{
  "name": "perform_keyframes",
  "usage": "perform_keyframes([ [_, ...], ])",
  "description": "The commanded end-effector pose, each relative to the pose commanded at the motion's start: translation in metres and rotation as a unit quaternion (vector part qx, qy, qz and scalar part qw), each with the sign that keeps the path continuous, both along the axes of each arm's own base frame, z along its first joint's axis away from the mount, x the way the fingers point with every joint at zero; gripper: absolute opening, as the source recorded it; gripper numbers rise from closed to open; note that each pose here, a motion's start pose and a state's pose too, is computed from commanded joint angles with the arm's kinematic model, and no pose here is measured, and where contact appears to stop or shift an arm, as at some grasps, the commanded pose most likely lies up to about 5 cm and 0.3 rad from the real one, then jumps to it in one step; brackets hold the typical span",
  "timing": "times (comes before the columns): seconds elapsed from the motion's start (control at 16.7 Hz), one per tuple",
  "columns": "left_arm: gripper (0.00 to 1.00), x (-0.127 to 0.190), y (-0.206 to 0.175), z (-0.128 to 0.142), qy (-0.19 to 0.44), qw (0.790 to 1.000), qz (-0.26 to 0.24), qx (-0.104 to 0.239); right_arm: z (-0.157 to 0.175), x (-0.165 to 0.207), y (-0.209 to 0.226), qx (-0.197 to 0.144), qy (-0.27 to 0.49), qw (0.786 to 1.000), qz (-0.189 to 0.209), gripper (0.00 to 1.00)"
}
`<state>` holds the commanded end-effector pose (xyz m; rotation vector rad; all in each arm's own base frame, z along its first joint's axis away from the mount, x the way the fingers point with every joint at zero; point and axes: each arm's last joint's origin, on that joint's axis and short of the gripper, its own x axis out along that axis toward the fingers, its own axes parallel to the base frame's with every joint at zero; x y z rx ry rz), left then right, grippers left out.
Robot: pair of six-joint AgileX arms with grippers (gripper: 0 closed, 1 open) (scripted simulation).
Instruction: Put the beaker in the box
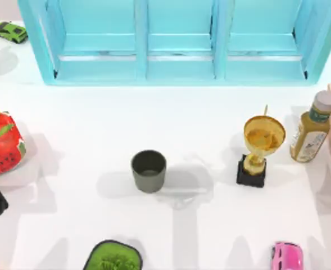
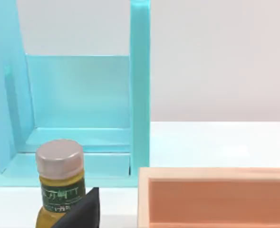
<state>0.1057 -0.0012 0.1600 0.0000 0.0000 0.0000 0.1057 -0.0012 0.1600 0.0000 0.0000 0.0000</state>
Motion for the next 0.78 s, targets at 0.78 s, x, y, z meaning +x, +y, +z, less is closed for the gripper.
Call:
perform_keyframes([
  [0.78,1.00,0.000,0.000,0.000,0.000,1.000,0.000,0.000,0.146,0.023,0.032,0.077,0.109,0.989,0.069,1.00],
])
